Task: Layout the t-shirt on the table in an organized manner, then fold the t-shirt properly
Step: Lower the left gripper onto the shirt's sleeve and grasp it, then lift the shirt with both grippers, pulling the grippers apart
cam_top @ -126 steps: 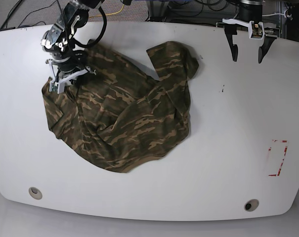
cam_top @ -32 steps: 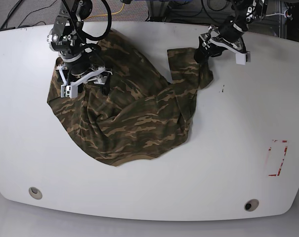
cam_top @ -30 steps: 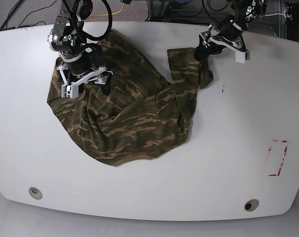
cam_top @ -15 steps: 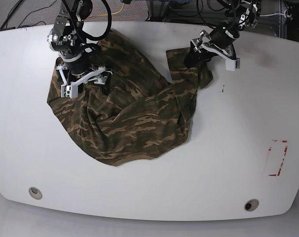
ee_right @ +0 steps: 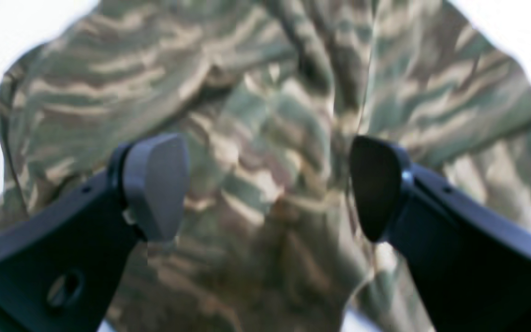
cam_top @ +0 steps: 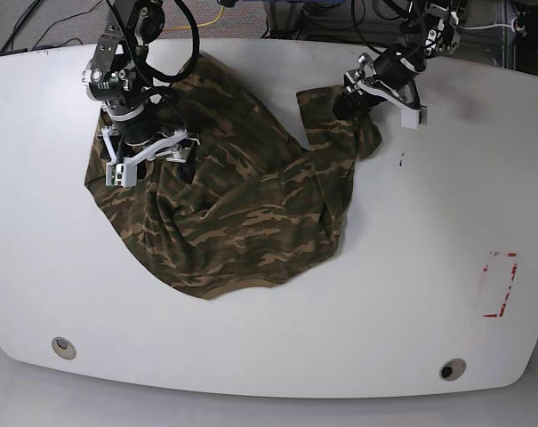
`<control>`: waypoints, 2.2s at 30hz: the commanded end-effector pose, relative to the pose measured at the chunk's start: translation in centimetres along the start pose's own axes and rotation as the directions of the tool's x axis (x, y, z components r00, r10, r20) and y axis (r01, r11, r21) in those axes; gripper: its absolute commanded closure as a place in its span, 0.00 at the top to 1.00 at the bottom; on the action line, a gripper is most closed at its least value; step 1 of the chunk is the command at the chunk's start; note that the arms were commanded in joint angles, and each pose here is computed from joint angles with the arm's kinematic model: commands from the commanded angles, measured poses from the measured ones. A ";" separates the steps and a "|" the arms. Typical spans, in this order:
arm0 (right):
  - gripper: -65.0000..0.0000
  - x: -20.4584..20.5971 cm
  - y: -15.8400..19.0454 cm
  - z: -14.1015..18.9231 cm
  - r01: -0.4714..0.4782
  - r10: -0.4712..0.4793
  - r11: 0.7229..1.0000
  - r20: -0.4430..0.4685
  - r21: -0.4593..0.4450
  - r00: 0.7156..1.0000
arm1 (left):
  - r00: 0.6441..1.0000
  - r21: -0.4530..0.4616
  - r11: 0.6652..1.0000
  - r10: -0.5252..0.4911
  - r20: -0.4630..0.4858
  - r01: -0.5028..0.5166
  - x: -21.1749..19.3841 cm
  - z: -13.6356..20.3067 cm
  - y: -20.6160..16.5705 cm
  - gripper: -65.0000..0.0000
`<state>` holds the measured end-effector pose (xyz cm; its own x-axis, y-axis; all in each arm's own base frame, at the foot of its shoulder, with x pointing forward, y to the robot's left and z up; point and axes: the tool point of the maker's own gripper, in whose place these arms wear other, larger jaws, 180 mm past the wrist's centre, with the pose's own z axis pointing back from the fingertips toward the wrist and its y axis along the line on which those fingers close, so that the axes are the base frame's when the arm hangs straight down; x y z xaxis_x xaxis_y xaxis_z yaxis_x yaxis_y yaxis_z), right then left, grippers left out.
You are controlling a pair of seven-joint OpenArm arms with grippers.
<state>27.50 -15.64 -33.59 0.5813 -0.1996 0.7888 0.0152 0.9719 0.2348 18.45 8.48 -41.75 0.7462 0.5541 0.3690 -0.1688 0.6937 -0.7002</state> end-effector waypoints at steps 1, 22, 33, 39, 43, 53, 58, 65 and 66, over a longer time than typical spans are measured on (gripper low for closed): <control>0.81 3.4 0.0 -0.1 -0.033 0.032 0.999 0.094 0.008 0.995 | 1.000 0.001 1.000 -0.006 0.006 0.006 0.4 0.3 0.1 0.08; 0.82 11.3 -7.7 -12.2 -0.037 0.037 0.999 0.012 0.001 0.999 | 1.000 0.003 1.000 -0.012 0.014 0.012 0.8 0.5 0.2 0.00; 0.82 11.3 -10.5 -16.2 -0.057 0.058 0.998 -0.044 0.039 0.997 | 0.998 0.006 0.999 -0.049 0.035 0.048 2.2 1.2 0.2 0.00; 0.82 10.0 -10.2 -16.5 -0.079 0.082 0.995 -0.051 0.065 0.995 | 0.996 0.000 0.998 -0.063 0.069 0.063 3.5 1.8 -0.2 0.00; 0.82 7.7 -10.1 -16.6 -0.069 0.077 0.994 -0.094 0.086 0.993 | 0.995 -0.005 0.999 -0.035 0.090 0.035 4.3 2.1 0.0 0.00; 0.81 5.0 -10.4 -16.6 -0.039 0.049 0.995 -0.110 0.091 0.993 | 0.993 0.004 0.999 -0.032 0.117 0.032 6.1 2.9 0.8 0.00; 0.80 3.3 -9.7 -16.7 -0.026 0.040 0.994 -0.129 0.104 0.991 | 0.986 0.010 1.000 -0.006 0.165 0.005 7.9 3.7 1.4 0.00; 0.58 1.5 -8.1 -16.8 -0.013 0.034 0.990 -0.151 0.142 0.988 | 0.981 0.028 0.999 -0.023 0.192 0.018 9.5 4.6 2.1 0.00; 0.55 1.4 -7.7 -16.9 -0.016 0.040 0.987 -0.149 0.159 0.988 | 0.981 0.027 0.999 -0.021 0.192 0.016 9.5 4.6 2.1 0.00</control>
<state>42.98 -22.61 -42.68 0.6406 -0.1783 0.7469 -0.0892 0.9488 0.3030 21.77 17.46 -37.98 0.6268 0.6149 0.4786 -0.2031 0.7219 -0.6615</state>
